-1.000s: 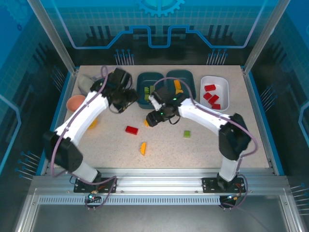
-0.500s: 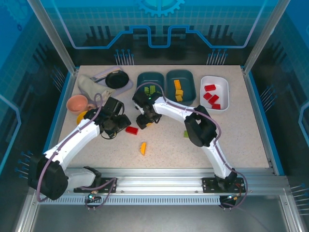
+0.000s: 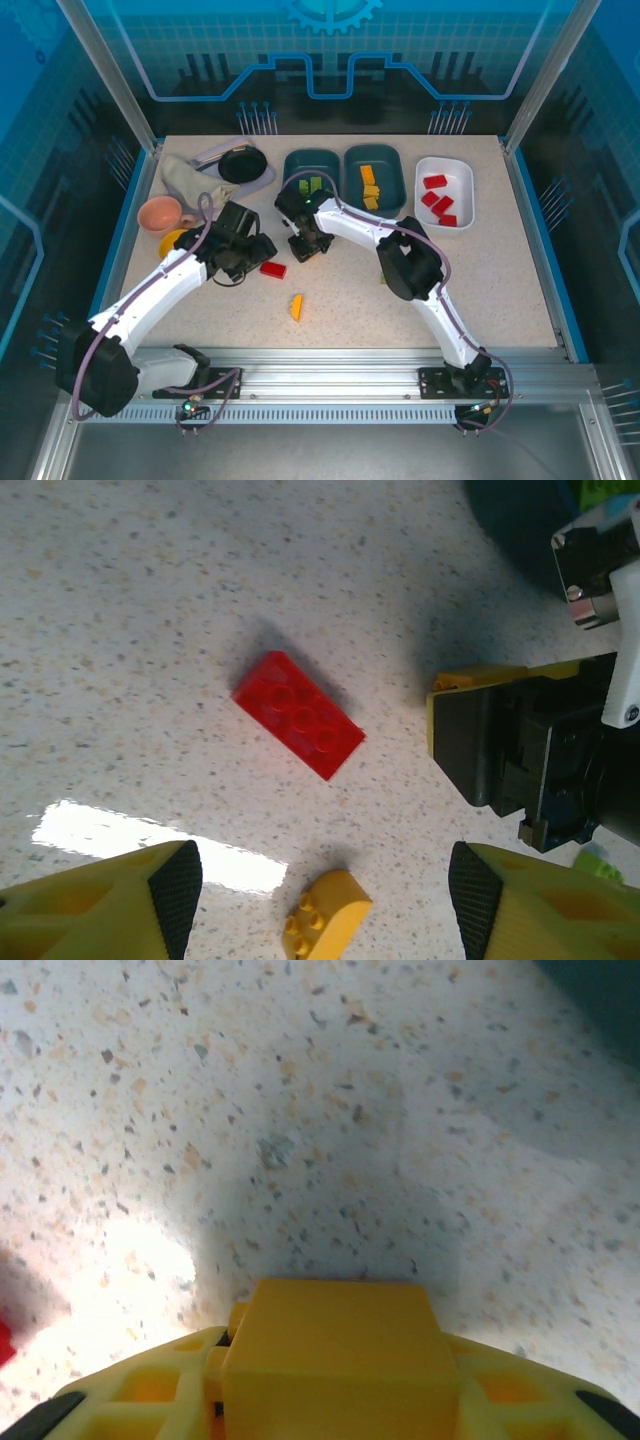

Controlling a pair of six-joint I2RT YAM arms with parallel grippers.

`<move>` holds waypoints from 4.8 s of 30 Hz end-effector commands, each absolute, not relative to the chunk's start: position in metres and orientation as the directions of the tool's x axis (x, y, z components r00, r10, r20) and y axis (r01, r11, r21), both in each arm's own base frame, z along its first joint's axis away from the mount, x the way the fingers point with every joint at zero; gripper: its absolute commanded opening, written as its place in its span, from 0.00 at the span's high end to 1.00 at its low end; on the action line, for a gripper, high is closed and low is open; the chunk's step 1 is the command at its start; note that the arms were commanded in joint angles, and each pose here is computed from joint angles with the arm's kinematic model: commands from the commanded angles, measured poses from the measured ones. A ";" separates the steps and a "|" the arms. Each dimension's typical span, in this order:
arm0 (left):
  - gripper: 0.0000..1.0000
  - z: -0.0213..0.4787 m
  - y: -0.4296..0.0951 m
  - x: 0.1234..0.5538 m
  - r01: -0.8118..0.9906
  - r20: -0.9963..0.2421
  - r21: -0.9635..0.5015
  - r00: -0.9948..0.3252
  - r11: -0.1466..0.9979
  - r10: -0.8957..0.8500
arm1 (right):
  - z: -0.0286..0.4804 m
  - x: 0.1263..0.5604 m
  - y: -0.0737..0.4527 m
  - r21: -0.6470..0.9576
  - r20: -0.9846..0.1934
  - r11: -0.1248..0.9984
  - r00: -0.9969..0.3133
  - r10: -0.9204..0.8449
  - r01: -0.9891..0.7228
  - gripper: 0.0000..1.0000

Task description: Sort the legos into containers by color

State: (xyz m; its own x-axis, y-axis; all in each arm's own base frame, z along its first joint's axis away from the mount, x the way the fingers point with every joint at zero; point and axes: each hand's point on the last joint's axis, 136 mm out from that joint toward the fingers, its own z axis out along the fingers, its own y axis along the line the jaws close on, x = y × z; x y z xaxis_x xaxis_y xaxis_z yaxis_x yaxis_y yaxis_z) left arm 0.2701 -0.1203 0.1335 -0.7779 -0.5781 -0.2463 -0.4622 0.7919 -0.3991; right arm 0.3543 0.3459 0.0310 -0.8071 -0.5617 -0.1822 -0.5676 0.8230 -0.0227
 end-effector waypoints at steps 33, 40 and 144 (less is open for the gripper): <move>0.31 0.177 -0.277 0.393 -0.083 -0.300 -0.586 -0.902 0.806 -0.311 | 0.072 0.561 0.117 0.310 -0.198 0.503 -0.463 0.864 0.807 0.64; 0.31 0.176 -0.271 0.384 -0.085 -0.302 -0.571 -0.903 0.816 -0.306 | 0.058 0.565 0.109 0.296 -0.177 0.426 -0.389 0.904 0.855 0.56; 0.80 0.137 -0.282 0.494 -0.272 -0.282 -0.449 -0.861 0.851 -0.424 | 0.231 0.271 0.202 0.498 -0.620 0.781 -0.784 0.016 -0.378 0.29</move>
